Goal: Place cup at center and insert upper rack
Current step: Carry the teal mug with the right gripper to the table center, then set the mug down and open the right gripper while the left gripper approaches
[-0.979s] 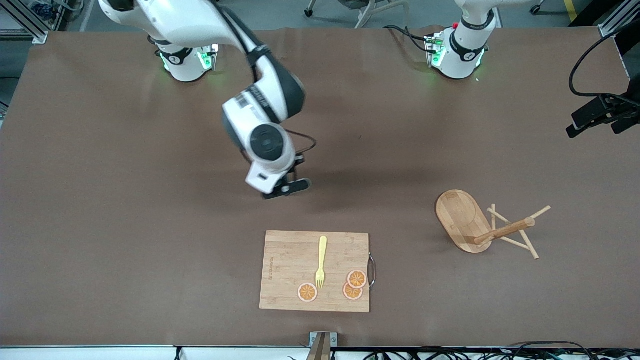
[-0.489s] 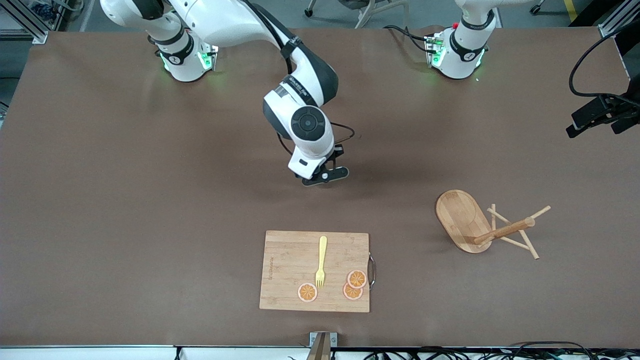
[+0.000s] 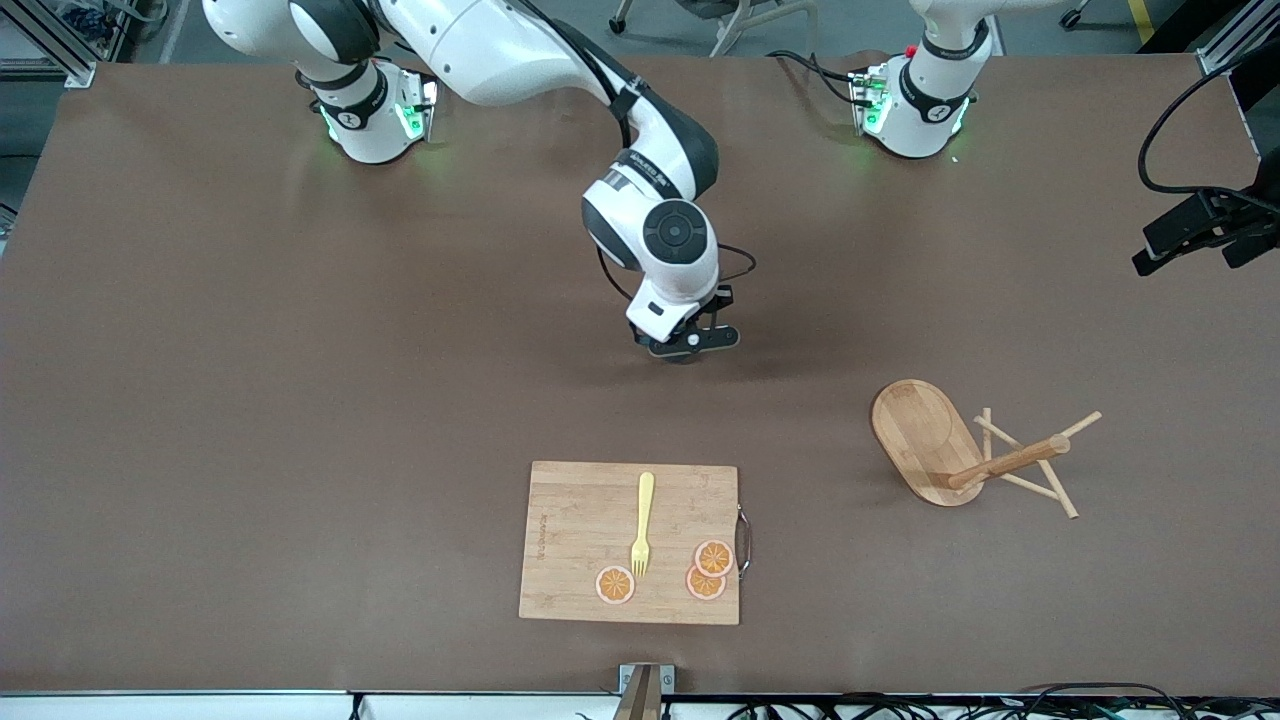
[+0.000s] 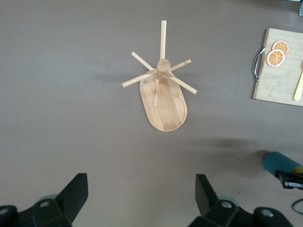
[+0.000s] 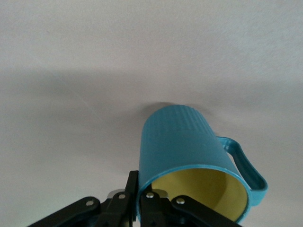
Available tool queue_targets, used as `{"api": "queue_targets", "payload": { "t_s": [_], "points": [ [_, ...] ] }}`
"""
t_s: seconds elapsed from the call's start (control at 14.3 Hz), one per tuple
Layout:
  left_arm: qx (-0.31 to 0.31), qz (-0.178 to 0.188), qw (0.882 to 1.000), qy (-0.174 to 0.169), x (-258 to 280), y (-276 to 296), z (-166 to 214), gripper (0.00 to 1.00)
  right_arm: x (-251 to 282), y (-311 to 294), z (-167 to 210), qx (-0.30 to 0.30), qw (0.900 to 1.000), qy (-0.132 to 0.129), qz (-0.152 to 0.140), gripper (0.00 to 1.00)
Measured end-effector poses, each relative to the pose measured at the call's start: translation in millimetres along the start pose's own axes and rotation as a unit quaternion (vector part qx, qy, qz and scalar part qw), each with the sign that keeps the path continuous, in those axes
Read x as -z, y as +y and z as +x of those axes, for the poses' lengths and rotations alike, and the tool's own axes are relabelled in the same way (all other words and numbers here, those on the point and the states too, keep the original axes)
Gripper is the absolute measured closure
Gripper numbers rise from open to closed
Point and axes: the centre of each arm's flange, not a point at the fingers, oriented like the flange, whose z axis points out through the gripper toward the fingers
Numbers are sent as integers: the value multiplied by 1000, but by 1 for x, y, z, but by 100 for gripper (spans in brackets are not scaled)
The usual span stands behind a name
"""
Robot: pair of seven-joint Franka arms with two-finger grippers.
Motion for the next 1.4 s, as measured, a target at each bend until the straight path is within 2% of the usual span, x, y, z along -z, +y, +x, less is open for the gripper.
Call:
{"api": "queue_targets", "payload": {
  "t_s": [0.21,0.42,0.98,1.05,1.4],
  "points": [
    [0,0,1000,0,0,0,0,0,-4,-4,3,-32,999,3,2,95],
    [0,0,1000,0,0,0,0,0,-14,-5,2,-39,999,1,-1,95],
    [-4,0,1000,-2,-3,4,1,0,-16,-8,-1,-4,1000,0,-3,95],
    [-7,0,1000,-3,-4,8,1,0,-16,-9,-1,-3,1000,0,-3,91],
    [-28,1,1000,-1,-11,31,3,0,-24,-9,2,-2,1000,7,1,40]
  ]
}}
